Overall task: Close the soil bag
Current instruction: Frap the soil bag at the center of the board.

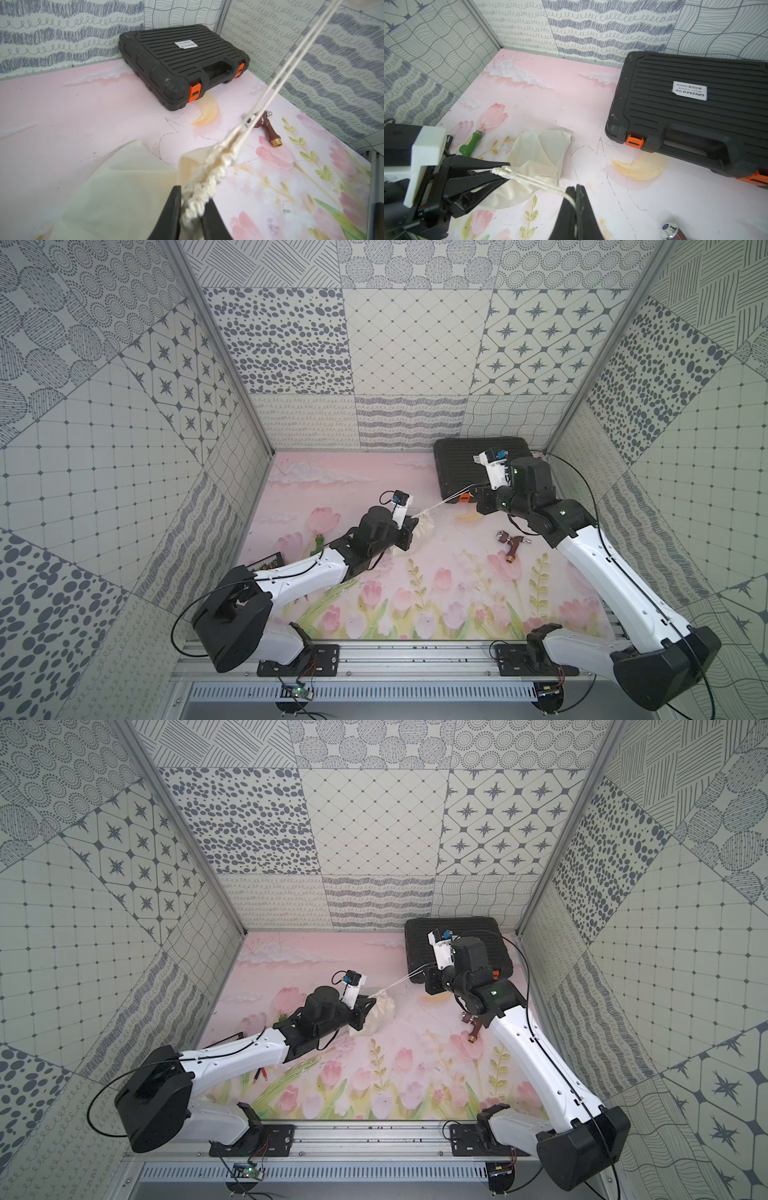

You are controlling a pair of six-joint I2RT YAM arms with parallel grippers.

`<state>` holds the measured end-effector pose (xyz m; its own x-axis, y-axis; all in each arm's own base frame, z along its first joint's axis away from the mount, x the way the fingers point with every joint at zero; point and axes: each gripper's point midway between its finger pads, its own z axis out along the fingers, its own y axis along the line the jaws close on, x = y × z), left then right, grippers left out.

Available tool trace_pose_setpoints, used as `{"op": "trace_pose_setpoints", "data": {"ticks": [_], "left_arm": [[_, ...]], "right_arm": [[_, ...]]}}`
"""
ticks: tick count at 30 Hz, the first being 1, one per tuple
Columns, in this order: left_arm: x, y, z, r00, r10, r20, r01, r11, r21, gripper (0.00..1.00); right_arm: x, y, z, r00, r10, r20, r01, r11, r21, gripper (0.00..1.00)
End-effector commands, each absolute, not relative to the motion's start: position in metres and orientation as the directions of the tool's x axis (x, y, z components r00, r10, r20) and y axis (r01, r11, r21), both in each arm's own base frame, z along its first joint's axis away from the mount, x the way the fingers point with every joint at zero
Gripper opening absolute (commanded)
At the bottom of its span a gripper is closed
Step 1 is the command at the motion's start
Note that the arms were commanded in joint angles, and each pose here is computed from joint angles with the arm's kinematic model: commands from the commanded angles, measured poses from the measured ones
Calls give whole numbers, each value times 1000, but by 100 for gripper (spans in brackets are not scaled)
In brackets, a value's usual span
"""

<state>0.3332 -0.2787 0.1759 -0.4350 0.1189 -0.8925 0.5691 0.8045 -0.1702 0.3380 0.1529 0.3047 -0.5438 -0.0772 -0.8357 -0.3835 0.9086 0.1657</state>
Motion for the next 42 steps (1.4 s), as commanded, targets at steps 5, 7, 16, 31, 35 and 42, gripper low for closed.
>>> {"op": "trace_pose_setpoints", "data": {"ticks": [5,7,16,31,35,42], "left_arm": [[311,-159,81,-752,168,-637,197,980,26,19],[310,-169,88,-743,169,-648,235,972,-16,22],[297,-266,203,-438,230,-869,618,779,-106,52],[335,-410,262,-325,239,-915,838,521,-161,60],[350,-423,257,-325,249,-912,838,522,-156,52],[353,-434,236,-349,281,-894,848,500,-174,29]], "right_arm": [[357,80,416,-213,127,-969,-155,975,162,0],[356,92,414,-231,129,-964,-218,959,181,0],[346,146,392,-305,61,-950,-426,884,193,0],[333,160,389,-323,25,-946,-484,855,188,0],[329,160,389,-324,21,-946,-491,851,187,0],[328,158,388,-323,15,-946,-483,858,178,0]]}}
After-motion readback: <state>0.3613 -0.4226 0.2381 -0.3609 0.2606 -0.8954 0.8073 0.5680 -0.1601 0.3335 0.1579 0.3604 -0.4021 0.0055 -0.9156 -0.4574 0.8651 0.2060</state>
